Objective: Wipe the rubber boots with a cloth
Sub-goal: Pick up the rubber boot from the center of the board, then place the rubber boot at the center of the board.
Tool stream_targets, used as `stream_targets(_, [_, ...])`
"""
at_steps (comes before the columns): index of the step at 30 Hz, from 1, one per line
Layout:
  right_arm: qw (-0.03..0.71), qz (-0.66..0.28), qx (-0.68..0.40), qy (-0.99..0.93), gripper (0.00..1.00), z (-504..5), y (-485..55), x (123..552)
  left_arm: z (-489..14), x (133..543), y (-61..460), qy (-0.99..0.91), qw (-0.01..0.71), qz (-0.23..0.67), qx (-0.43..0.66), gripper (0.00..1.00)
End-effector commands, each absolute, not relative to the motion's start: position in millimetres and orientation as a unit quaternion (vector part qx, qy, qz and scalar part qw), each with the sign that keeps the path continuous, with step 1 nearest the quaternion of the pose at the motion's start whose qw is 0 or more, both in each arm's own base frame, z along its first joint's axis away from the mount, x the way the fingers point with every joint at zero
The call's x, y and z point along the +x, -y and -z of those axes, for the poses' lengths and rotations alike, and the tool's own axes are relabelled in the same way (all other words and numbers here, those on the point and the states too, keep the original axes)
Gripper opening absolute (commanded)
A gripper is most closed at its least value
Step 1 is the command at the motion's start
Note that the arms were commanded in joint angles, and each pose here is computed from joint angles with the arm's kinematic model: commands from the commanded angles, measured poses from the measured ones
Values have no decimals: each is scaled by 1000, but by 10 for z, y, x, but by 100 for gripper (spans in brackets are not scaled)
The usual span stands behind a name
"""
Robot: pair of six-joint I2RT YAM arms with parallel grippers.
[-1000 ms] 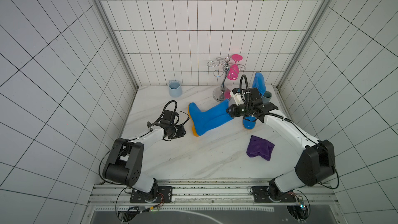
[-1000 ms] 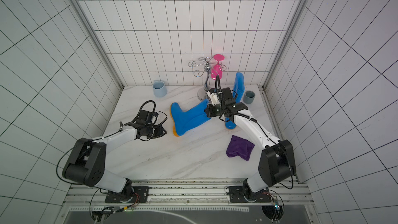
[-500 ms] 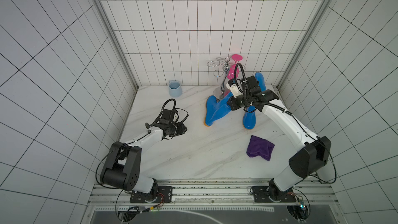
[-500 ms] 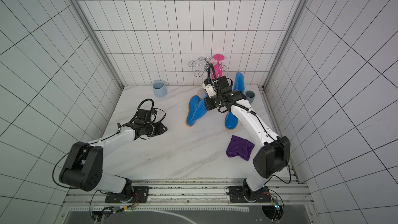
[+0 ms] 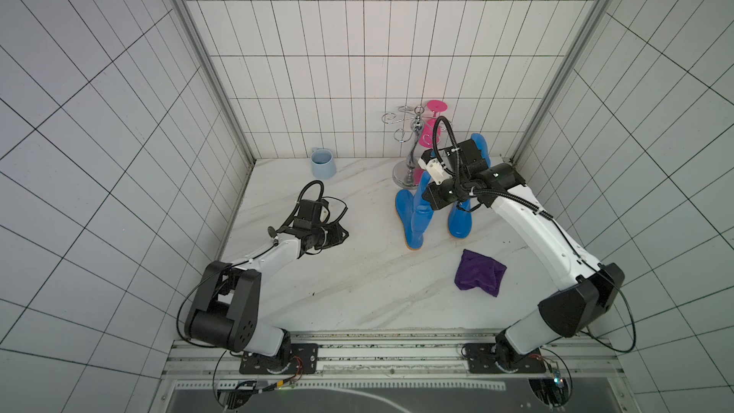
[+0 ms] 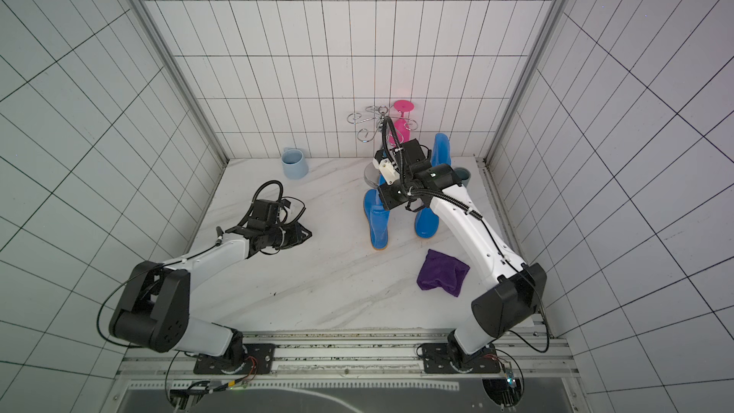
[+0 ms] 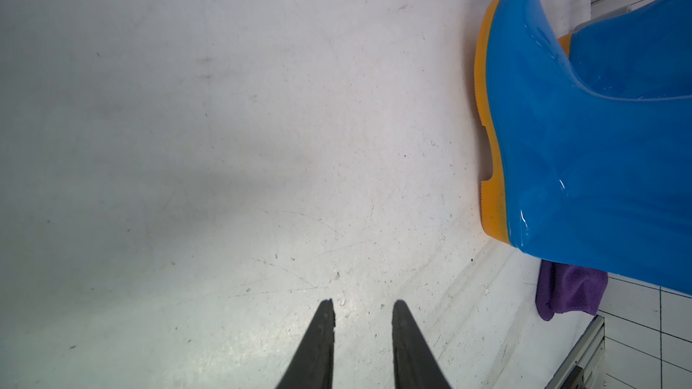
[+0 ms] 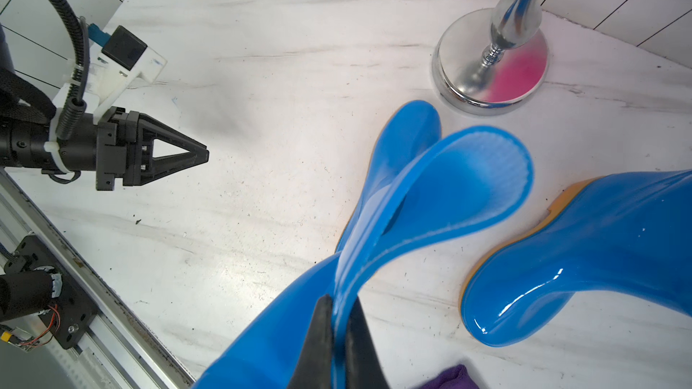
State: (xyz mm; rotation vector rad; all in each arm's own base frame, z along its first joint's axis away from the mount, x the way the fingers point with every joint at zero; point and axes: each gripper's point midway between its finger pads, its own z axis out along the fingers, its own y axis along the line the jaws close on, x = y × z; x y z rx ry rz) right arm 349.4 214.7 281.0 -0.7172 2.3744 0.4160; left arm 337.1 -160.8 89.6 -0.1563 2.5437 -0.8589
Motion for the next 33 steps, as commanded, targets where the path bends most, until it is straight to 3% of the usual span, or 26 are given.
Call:
stream_targets(1, [399, -168, -290, -853, 0, -3585, -2178, 3447, -1008, 3494, 1683, -911, 243, 329, -56, 27])
stream_targets(17, [376, -131, -283, -873, 0, -3435, -1973, 3122, -1040, 3664, 2309, -900, 239, 363, -25, 27])
stream_targets(33, [311, -119, -353, -874, 0, -3037, -2190, 2599, -1085, 4267, 2624, -891, 259, 373, -13, 28])
